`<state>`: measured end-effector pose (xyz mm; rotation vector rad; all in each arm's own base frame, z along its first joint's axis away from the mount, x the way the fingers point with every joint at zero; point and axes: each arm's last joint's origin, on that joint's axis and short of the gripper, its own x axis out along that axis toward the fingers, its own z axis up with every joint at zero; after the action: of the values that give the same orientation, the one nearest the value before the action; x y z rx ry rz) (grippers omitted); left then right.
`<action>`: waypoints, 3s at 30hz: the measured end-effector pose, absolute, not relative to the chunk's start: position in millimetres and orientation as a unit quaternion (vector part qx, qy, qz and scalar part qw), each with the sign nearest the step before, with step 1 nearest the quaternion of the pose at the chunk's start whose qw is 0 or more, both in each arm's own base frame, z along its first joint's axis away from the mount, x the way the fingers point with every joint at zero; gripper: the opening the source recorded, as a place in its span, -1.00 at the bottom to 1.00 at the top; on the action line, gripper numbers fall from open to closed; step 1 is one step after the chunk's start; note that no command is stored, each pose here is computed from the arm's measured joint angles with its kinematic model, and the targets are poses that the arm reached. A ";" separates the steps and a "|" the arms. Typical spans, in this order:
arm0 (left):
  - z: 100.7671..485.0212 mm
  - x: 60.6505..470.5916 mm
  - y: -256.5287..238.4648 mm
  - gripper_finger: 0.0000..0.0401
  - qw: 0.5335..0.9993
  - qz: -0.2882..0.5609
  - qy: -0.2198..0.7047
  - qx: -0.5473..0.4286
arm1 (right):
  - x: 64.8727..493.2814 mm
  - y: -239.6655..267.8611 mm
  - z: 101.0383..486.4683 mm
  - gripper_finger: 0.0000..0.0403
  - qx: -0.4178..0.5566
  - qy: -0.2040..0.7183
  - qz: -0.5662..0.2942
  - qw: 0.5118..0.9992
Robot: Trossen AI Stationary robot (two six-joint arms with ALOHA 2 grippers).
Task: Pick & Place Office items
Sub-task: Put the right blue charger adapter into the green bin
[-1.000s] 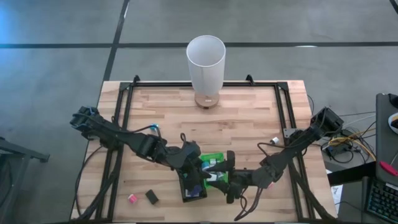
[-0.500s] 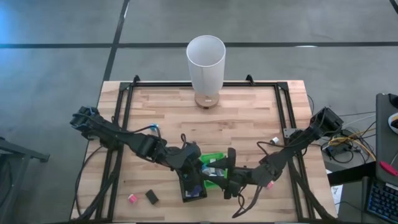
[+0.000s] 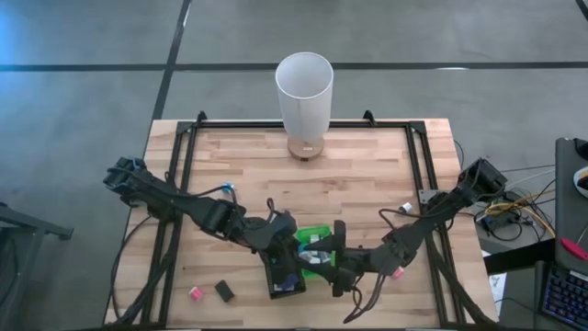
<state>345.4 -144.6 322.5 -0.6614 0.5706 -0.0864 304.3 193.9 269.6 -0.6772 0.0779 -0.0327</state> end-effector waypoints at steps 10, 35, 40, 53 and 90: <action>322.5 345.4 -144.6 0.16 0.905 -0.042 0.276 -0.320 | 306.2 191.5 269.4 0.24 -0.321 0.036 -0.009 0.946; 310.4 358.2 -149.0 0.16 0.897 -0.075 0.284 -0.330 | 314.2 186.8 260.1 0.12 -0.308 0.050 -0.020 0.950; 311.1 358.2 -148.6 0.16 0.894 -0.074 0.284 -0.339 | 314.4 186.3 259.5 -0.32 -0.303 0.053 -0.021 0.951; 309.7 358.9 -146.4 0.68 0.892 -0.059 0.285 -0.345 | 311.8 185.6 260.0 -0.35 -0.314 0.072 -0.075 0.944; 301.3 315.3 -80.7 0.70 0.884 0.152 0.437 -0.066 | 306.3 135.5 214.8 -0.36 -0.014 0.331 -0.082 0.940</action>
<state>315.3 -80.7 301.3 -0.1373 0.9101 0.3168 306.3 135.5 214.8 -0.0293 0.6751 -0.1670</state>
